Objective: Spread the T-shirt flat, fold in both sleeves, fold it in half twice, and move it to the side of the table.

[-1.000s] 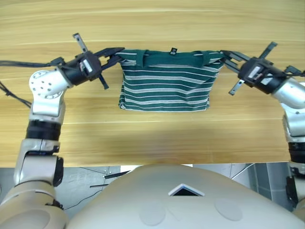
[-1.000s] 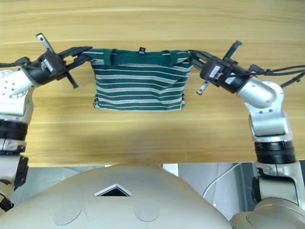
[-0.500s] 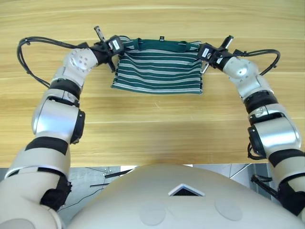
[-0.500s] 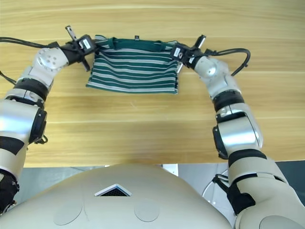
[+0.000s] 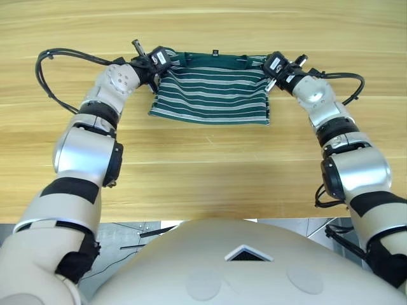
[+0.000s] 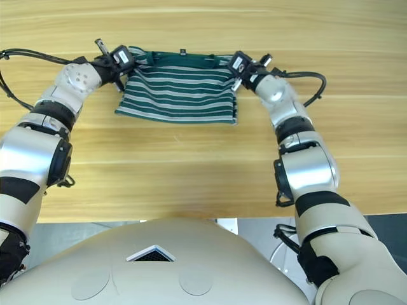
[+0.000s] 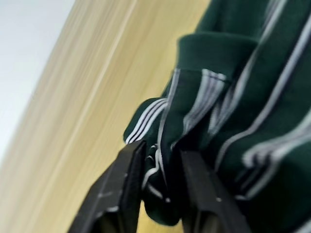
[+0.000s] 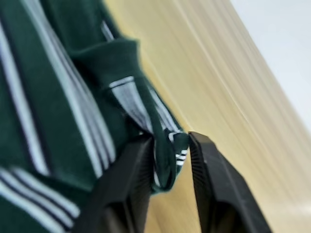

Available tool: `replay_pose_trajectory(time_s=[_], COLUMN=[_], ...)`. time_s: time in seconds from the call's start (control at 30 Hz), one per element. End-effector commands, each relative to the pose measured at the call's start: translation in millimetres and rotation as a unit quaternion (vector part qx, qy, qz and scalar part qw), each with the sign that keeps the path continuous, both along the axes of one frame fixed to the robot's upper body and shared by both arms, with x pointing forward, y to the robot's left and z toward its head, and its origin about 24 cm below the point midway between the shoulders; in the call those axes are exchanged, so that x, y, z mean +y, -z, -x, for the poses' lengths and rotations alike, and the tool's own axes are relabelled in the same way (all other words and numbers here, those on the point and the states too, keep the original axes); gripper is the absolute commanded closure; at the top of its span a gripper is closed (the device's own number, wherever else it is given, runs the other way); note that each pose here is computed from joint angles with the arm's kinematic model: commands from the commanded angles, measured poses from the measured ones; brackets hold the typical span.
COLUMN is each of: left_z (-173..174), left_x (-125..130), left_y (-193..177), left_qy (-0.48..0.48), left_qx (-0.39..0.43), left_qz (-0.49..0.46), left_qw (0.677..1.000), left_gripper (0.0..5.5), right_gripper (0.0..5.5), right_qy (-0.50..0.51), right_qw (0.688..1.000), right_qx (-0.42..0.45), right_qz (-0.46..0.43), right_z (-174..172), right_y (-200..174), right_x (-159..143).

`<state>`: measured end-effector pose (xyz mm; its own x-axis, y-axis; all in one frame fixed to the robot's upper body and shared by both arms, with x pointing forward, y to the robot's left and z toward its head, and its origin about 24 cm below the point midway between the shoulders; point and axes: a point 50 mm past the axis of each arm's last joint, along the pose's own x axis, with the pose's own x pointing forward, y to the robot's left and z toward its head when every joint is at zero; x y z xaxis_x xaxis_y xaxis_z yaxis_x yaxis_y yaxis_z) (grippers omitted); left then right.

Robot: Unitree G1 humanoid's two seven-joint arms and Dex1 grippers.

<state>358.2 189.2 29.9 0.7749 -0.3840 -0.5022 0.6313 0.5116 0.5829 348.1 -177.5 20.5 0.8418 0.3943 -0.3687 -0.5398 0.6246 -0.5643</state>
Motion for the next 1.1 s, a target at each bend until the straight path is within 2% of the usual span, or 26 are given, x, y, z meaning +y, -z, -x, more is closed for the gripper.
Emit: replay_pose_trajectory(time_s=[0.03,0.23,0.3,0.37,0.43,0.57,0.7,0.87,0.97,1.1], left_z=[-15.5,-30.2,-30.8,-28.2,-21.5,0.8,20.3,29.5,30.6,31.3], left_x=[7.7,19.3,25.6,34.1,35.5,27.5,19.3,15.6,15.9,17.1], left_y=[-26.4,-64.1,-72.9,-76.3,-72.8,-58.9,-46.2,-38.3,-36.8,-35.2], left_qy=[-0.070,-0.168,-0.194,-0.210,-0.180,-0.065,0.000,0.016,0.012,0.006], left_qx=[-0.051,-0.119,-0.146,-0.157,-0.165,-0.186,-0.204,-0.204,-0.205,-0.203], left_qz=[0.073,0.281,0.363,0.464,0.513,0.530,0.510,0.501,0.500,0.501], left_qw=[0.994,0.937,0.899,0.846,0.823,0.825,0.836,0.841,0.842,0.841], left_gripper=[3.77,2.89,2.89,2.89,2.89,2.89,2.89,2.89,2.89,2.89], right_gripper=[3.57,2.51,2.16,1.76,1.33,0.70,0.13,0.13,0.13,0.13], right_qy=[0.033,0.073,0.076,0.052,0.017,-0.071,-0.161,-0.255,-0.334,-0.465], right_qw=[0.995,0.984,0.983,0.984,0.988,0.993,0.986,0.965,0.941,0.883], right_qx=[0.000,-0.023,-0.035,-0.053,-0.072,-0.078,-0.007,0.037,0.053,0.038], right_qz=[-0.090,-0.161,-0.164,-0.159,-0.134,-0.057,0.051,0.044,0.020,-0.048], right_z=[-7.7,-12.3,-11.6,-6.2,2.6,28.7,61.8,95.3,125.9,182.3], right_y=[-12.7,-20.3,-21.8,-22.3,-21.4,-13.2,12.9,18.2,13.8,-17.0], right_x=[-4.2,-5.2,-7.5,-10.6,-15.8,-28.4,-37.6,-29.5,-14.3,20.6])
